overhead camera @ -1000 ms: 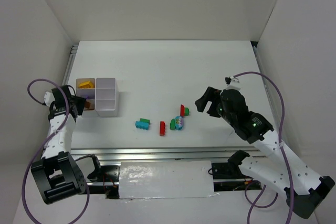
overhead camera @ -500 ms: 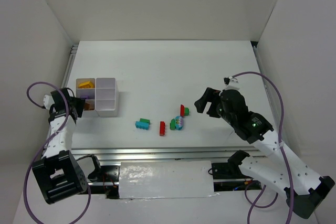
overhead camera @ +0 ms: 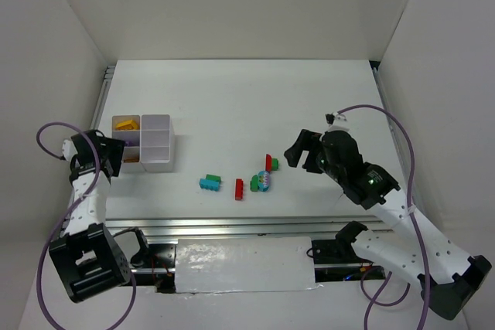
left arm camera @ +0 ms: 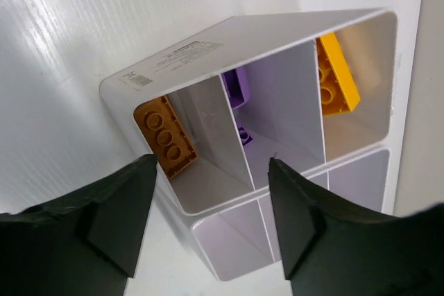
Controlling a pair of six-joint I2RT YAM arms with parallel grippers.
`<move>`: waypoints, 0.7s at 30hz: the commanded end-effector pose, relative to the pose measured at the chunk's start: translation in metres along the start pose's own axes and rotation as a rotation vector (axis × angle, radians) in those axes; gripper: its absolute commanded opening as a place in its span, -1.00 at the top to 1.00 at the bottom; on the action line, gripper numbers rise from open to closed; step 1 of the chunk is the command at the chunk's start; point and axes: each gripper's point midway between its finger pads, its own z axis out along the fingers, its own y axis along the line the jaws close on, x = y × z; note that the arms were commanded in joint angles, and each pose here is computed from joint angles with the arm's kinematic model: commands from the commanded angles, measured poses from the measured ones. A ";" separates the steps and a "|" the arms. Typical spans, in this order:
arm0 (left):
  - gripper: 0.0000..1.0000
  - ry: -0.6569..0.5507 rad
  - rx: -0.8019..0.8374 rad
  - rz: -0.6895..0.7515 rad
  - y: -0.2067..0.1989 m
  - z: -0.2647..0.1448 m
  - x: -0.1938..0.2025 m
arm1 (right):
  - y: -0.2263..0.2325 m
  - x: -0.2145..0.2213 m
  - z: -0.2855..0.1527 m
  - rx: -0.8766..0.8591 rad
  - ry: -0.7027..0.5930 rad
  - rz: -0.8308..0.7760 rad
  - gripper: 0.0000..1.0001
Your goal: Sort the legos into containers by color
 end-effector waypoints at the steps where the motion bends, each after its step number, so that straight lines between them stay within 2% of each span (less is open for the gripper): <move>1: -0.59 -0.029 0.112 0.073 -0.028 -0.021 -0.012 | 0.006 -0.002 0.010 -0.027 -0.011 -0.018 -0.78; 3: -0.77 -0.043 0.145 0.121 -0.040 -0.036 -0.017 | 0.006 0.008 0.021 -0.022 0.037 -0.031 -0.78; 6: -0.98 -0.023 0.203 0.275 -0.069 -0.055 -0.010 | -0.002 0.021 0.042 0.049 0.103 -0.042 -0.80; 7: -0.99 0.035 0.191 0.371 -0.070 -0.058 0.010 | -0.005 0.026 0.049 0.078 0.121 -0.037 -0.81; 9: -0.99 0.060 0.216 0.465 -0.087 -0.070 0.023 | -0.012 0.035 0.067 0.145 0.171 -0.042 -0.82; 10: -0.99 0.111 0.215 0.563 -0.088 -0.074 0.048 | -0.014 0.039 0.074 0.167 0.191 -0.038 -0.82; 13: -0.99 0.173 0.243 0.730 -0.094 -0.090 0.089 | -0.022 0.057 0.103 0.236 0.263 -0.042 -0.82; 16: -0.99 0.216 0.258 0.807 -0.086 -0.098 0.112 | -0.023 0.067 0.124 0.262 0.296 -0.037 -0.79; 21: -0.99 0.280 0.268 0.850 -0.060 -0.100 0.130 | -0.014 0.075 0.146 0.267 0.325 -0.039 -0.76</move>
